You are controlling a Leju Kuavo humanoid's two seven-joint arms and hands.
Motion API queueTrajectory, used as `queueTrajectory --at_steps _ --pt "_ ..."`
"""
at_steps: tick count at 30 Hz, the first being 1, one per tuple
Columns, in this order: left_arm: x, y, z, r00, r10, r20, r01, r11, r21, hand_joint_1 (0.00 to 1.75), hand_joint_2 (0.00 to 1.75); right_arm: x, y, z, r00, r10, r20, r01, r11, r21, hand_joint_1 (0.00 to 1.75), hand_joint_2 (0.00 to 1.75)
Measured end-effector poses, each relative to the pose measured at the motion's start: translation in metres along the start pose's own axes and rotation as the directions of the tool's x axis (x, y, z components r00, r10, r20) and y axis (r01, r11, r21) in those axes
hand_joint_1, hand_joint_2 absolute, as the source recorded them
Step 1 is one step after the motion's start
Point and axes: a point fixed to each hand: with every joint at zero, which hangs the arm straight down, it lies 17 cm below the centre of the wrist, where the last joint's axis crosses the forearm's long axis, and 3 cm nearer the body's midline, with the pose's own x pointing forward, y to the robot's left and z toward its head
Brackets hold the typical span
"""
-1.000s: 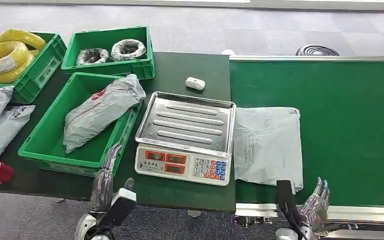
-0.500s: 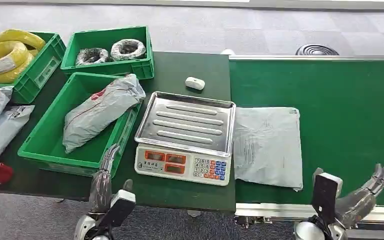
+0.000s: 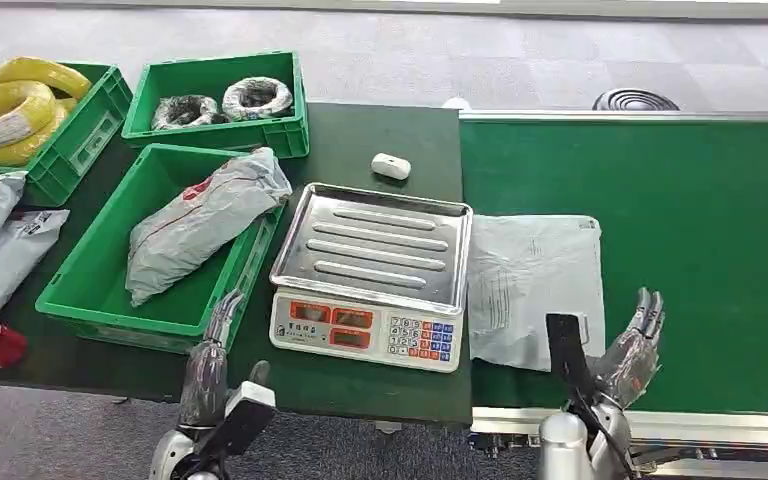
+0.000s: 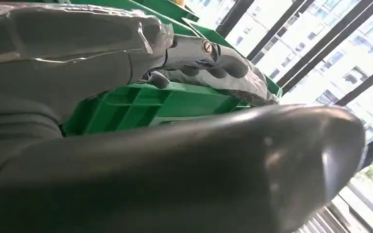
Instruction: Moved the parcel from conveyor to table for the left to box.
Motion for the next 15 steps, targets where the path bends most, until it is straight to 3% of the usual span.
queueTrajectory --at_steps 5,11,13,15 --pt "0.002 -0.004 -0.004 1.000 0.007 0.009 -0.006 1.000 -0.013 0.00 0.00 0.006 -0.036 -0.031 0.997 0.071 0.044 -0.066 0.993 -0.097 0.00 1.75" --pt "0.002 -0.006 -0.003 1.000 0.009 0.008 -0.009 1.000 -0.022 0.00 0.00 -0.004 -0.072 -0.051 0.986 0.168 0.023 -0.161 0.971 -0.174 0.00 1.75" --pt "0.002 -0.007 -0.002 1.000 0.010 0.007 -0.010 1.000 -0.028 0.00 0.00 -0.017 -0.081 -0.057 0.966 0.257 -0.034 -0.259 0.951 -0.169 0.00 1.75" --pt "0.000 -0.008 -0.001 1.000 0.010 0.003 -0.010 0.999 -0.036 0.00 0.00 -0.049 -0.093 -0.065 0.929 0.322 -0.179 -0.350 0.924 -0.153 0.00 1.75"
